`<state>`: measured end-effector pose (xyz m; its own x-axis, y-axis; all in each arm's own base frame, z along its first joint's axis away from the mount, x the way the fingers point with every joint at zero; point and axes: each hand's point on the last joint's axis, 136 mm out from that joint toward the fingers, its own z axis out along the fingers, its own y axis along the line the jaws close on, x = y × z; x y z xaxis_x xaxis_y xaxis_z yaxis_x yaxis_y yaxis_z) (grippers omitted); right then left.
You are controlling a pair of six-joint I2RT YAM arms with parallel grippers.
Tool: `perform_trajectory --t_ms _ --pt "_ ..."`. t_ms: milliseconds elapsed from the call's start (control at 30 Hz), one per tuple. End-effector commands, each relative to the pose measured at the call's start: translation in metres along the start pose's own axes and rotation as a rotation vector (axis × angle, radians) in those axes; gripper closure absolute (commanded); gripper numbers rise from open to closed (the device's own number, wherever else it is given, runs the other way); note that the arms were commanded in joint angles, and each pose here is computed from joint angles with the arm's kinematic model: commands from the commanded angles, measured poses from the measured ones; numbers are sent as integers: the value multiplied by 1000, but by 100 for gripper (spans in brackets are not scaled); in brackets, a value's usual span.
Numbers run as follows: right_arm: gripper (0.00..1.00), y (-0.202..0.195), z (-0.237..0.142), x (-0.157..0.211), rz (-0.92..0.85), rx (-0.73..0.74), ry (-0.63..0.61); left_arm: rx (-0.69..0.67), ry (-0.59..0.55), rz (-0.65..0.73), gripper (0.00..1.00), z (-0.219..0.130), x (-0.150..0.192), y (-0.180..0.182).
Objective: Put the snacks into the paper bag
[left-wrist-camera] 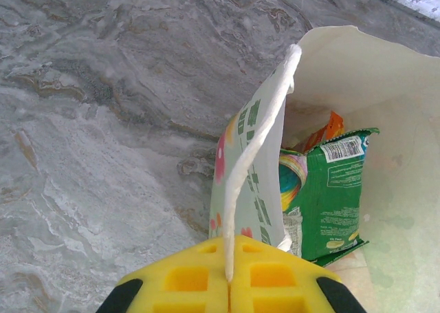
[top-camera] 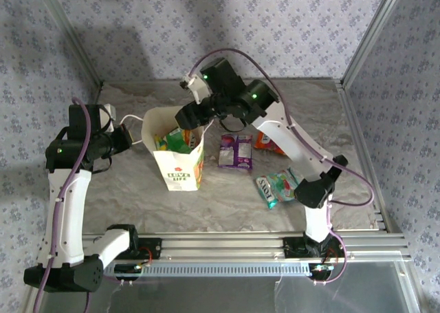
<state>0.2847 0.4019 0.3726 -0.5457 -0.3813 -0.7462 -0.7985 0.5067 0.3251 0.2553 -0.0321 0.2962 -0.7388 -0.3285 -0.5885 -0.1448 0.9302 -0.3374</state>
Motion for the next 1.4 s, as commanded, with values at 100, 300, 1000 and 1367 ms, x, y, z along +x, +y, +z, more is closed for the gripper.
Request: perform_trajectory --t_ms 100,300,1000,1367 --pt "43 1 -40 -8 -79 75 -85 30 -43 9 94 -11 -7 -6" --pt "41 -10 -69 7 -98 162 -116 46 -44 20 93 -15 -7 -9" --pt "20 -146 -148 122 546 472 -231 57 -32 26 93 -17 -4 -11" --pt "13 -204 -144 223 924 533 -153 73 -29 26 93 -13 -7 -14"
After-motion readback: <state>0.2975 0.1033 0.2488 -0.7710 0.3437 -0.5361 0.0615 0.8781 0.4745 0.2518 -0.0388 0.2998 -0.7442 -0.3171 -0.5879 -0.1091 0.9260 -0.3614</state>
